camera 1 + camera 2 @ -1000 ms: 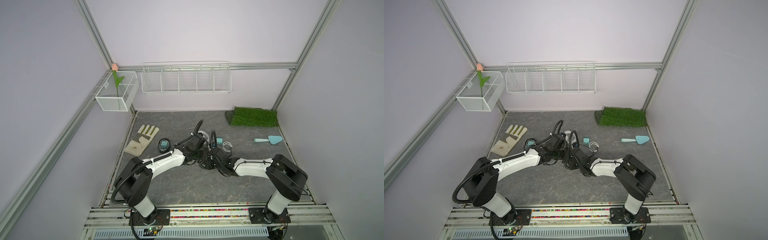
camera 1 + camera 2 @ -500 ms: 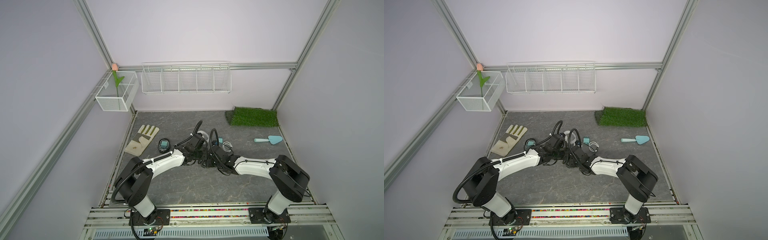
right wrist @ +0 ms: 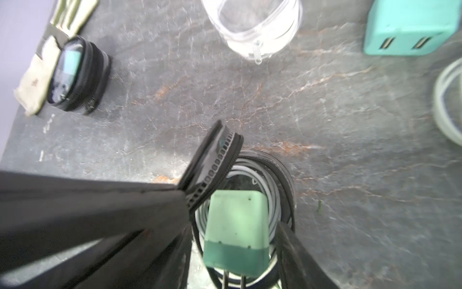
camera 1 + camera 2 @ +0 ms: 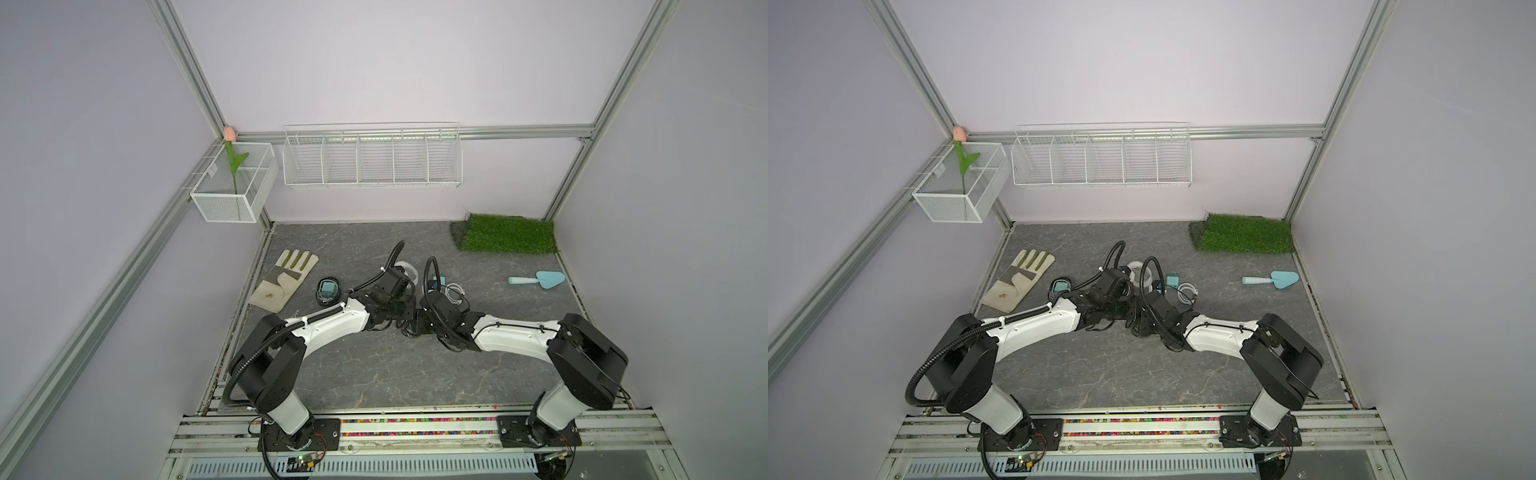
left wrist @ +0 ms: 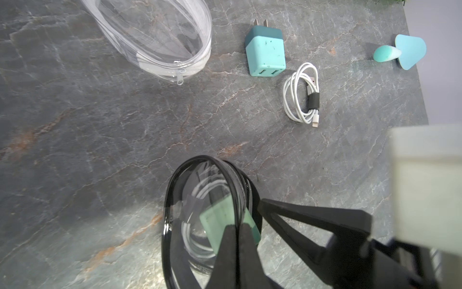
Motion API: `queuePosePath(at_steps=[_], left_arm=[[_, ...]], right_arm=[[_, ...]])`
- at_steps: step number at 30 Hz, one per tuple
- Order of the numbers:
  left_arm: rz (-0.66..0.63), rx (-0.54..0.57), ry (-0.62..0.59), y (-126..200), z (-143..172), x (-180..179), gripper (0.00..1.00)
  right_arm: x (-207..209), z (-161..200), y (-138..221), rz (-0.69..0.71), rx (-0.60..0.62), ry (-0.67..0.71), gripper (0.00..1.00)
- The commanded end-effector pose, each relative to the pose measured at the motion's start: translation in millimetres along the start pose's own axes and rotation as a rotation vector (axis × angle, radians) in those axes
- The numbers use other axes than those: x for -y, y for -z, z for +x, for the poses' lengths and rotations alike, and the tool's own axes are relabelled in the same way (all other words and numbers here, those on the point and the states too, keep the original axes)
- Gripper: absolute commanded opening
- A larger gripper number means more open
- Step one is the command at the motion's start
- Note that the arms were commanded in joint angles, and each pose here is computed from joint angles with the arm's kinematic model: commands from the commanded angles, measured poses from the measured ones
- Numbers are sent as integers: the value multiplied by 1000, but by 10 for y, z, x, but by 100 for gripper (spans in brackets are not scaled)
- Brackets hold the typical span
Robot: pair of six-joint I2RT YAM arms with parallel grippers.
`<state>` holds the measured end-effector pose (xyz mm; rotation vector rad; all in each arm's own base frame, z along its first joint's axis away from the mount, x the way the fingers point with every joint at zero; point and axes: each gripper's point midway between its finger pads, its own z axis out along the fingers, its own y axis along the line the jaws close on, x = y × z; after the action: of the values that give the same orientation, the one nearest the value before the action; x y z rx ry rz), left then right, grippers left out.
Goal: Pack away charging kits
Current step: Place the plug in the storage bag, then close the storage bag at the center of the board.
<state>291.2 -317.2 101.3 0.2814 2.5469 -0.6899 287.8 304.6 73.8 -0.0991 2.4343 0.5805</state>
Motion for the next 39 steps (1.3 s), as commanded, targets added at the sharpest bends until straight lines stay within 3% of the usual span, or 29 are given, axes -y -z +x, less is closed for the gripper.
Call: queuePosePath(at_steps=[1,7,15,28,39], left_arm=[[29,-25,8,3,89,59,0],[33,-21,10,12,75,75,0],[35,-22,13,12,64,87,0],[53,-31,16,-12,66,124,0],[74,-50,23,-67,105,152,0]], right_arm=[[23,-176,171,-7,80,-12,56],[354,-31,188,53,65,-59,51],[465,117,23,70,31,-95,47],[213,225,-261,-9,-35,-112,42],[210,188,-379,38,-39,-116,32]])
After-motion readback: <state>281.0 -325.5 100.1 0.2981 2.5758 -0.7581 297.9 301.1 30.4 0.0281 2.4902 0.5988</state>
